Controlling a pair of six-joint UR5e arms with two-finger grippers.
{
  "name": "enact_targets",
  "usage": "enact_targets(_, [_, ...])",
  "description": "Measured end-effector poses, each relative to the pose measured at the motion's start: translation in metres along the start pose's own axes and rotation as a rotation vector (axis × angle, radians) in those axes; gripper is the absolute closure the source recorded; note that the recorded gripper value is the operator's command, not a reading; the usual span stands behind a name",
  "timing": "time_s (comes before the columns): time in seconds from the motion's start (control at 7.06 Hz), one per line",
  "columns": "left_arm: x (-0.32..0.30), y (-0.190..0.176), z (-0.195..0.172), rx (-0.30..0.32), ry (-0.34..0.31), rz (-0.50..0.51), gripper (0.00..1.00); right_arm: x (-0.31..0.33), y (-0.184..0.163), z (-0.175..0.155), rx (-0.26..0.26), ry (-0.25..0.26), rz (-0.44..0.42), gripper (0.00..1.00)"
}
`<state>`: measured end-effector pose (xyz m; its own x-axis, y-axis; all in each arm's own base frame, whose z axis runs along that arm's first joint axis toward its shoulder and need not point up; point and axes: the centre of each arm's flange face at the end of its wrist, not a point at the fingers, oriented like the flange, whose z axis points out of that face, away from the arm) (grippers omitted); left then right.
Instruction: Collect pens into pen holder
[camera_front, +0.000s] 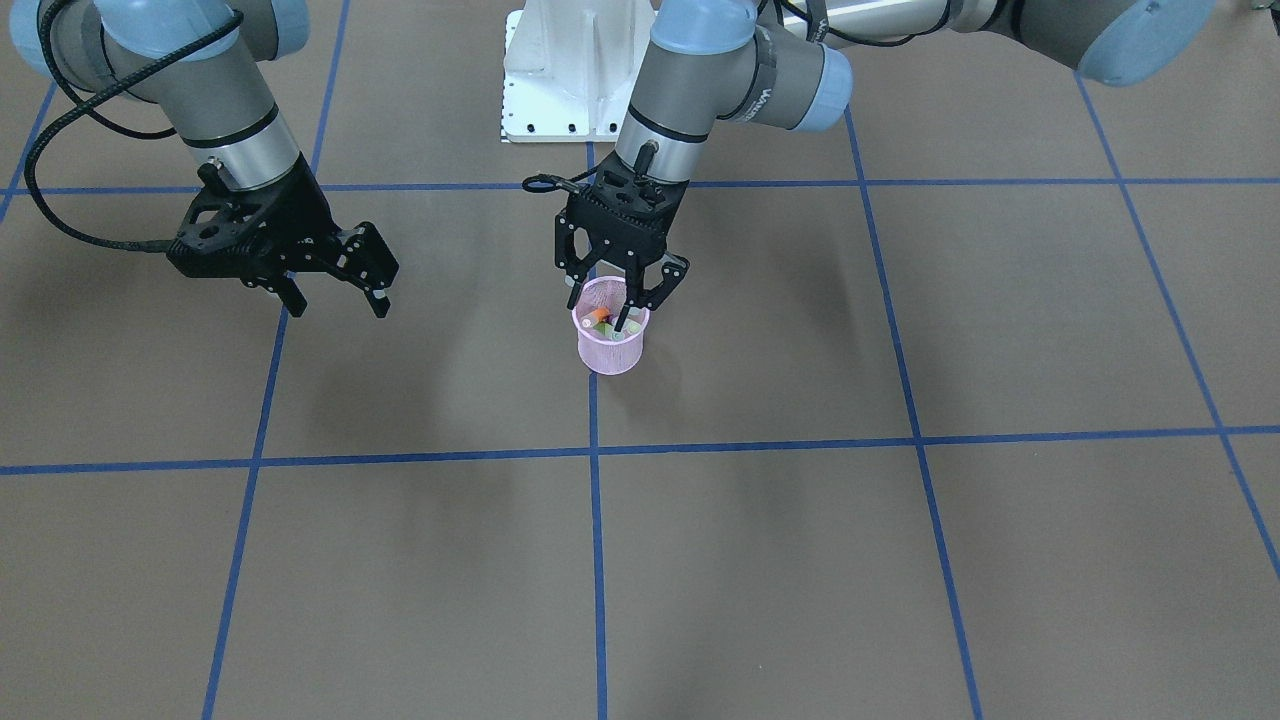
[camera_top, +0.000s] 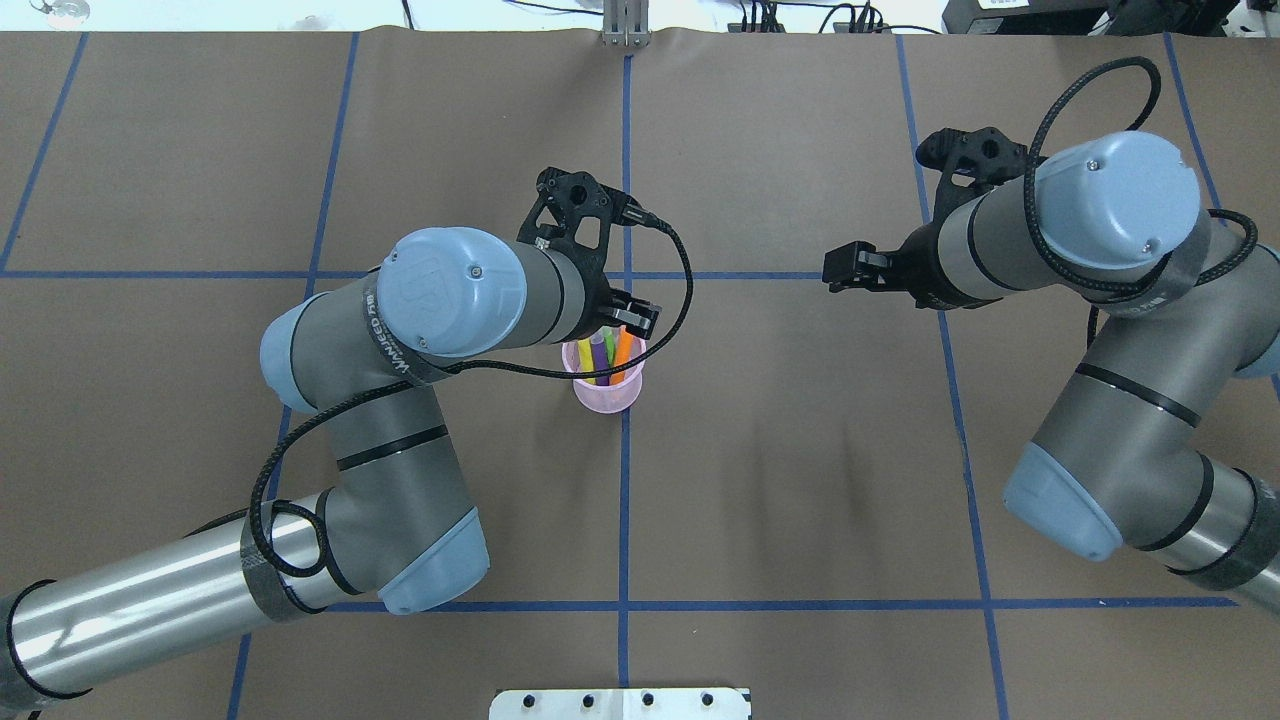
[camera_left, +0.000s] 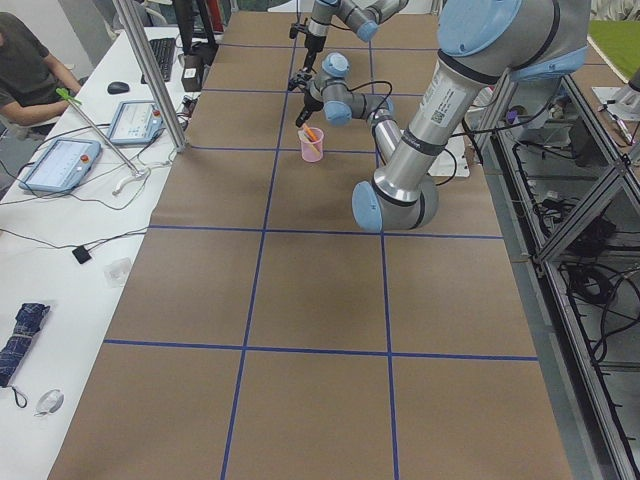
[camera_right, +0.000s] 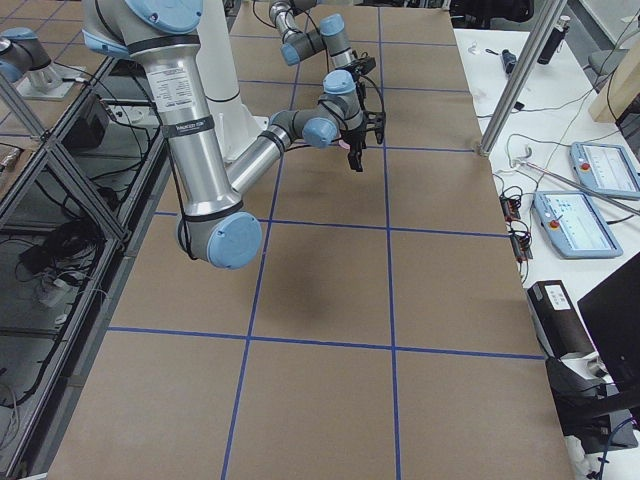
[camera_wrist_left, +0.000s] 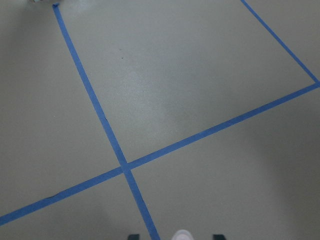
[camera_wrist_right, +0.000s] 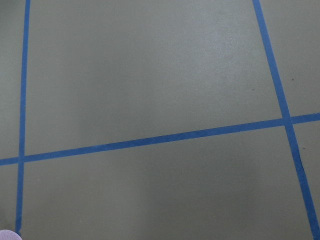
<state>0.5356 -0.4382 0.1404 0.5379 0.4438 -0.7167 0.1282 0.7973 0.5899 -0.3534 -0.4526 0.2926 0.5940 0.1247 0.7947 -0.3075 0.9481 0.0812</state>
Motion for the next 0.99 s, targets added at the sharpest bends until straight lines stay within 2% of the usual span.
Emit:
enact_targets(0.42, [-0.017, 0.000, -0.021, 0.010, 0.001, -0.009, 0.01, 0.018, -0.006, 0.002, 0.005, 0.012, -0.011, 0.00])
enact_targets(0.57, [-0.057, 0.009, -0.032, -0.011, -0.023, -0.025, 0.01, 0.043, -0.014, 0.000, 0.008, 0.015, -0.026, 0.00])
enact_targets(0.71, [-0.121, 0.020, -0.052, -0.060, -0.042, -0.061, 0.01, 0.081, -0.025, -0.006, -0.002, 0.012, -0.041, 0.00])
enact_targets(0.99, [-0.276, 0.047, -0.121, -0.152, -0.104, -0.127, 0.01, 0.192, -0.062, -0.033, -0.015, 0.009, -0.100, 0.00])
